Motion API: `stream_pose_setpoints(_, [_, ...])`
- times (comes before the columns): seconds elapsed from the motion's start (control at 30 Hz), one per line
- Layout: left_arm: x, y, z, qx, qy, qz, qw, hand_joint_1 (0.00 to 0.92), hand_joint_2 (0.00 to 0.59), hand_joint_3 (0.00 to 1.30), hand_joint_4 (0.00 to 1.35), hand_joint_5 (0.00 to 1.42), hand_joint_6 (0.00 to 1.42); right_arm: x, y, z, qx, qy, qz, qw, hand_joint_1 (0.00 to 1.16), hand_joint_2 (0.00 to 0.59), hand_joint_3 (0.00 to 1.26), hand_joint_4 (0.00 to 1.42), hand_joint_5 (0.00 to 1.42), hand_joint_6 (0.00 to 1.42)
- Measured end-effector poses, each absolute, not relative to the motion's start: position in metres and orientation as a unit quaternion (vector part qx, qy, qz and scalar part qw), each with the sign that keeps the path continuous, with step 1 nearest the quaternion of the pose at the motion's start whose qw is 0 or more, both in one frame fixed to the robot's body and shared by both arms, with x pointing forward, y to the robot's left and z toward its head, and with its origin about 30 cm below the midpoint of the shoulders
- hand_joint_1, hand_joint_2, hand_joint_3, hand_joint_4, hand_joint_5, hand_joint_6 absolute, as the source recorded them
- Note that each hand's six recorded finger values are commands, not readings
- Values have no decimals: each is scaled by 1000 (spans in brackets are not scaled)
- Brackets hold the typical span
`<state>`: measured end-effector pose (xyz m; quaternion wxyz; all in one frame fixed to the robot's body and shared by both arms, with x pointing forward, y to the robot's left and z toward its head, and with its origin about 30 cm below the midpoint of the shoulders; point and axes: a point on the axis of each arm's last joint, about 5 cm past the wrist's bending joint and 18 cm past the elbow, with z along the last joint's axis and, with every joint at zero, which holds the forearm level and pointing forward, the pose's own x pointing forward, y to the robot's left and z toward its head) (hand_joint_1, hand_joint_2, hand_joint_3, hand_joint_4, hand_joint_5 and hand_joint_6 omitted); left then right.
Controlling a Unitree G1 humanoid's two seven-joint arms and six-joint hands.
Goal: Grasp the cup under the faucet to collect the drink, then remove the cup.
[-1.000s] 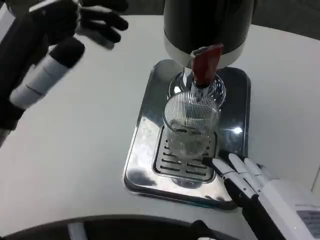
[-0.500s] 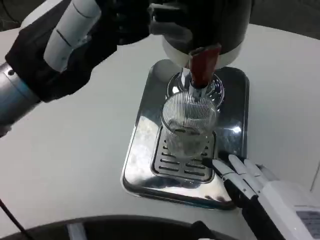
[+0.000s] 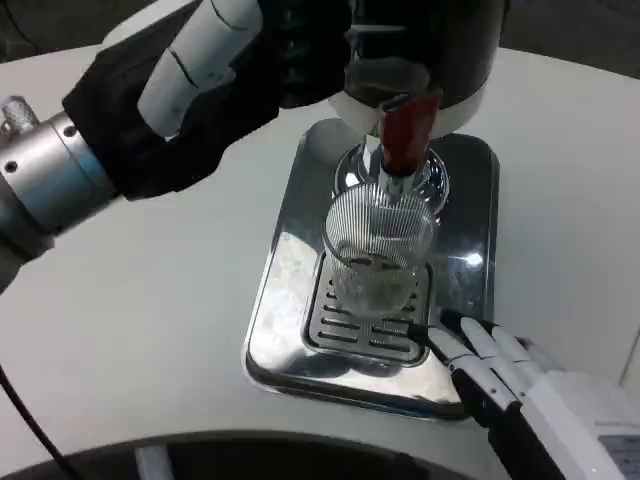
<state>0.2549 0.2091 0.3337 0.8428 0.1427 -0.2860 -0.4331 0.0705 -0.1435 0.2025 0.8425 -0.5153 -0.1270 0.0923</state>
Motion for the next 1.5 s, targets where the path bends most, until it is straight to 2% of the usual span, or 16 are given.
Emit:
stream_pose_setpoints(0.57, [277,191,328,162,-240,-460,840,0,132,137,79,188,192,62,-145,201,-512,-134,89,844,352,399,105,1,0,0])
stream_pose_setpoints(0.83, [283,182,329,188,-228,-474,829,0,132,166,119,222,203,59,-144,200,-512,-134,91,844,352,399,105,1,0,0])
stream_pose_setpoints(1.1, [286,180,330,225,-231,-481,815,0,131,173,122,228,215,59,-144,200,-511,-135,92,844,352,399,105,1,0,0])
stream_pose_setpoints(1.5, [284,180,333,304,-271,-470,783,0,115,159,103,216,200,63,-143,202,-507,-136,93,846,352,399,105,1,0,0])
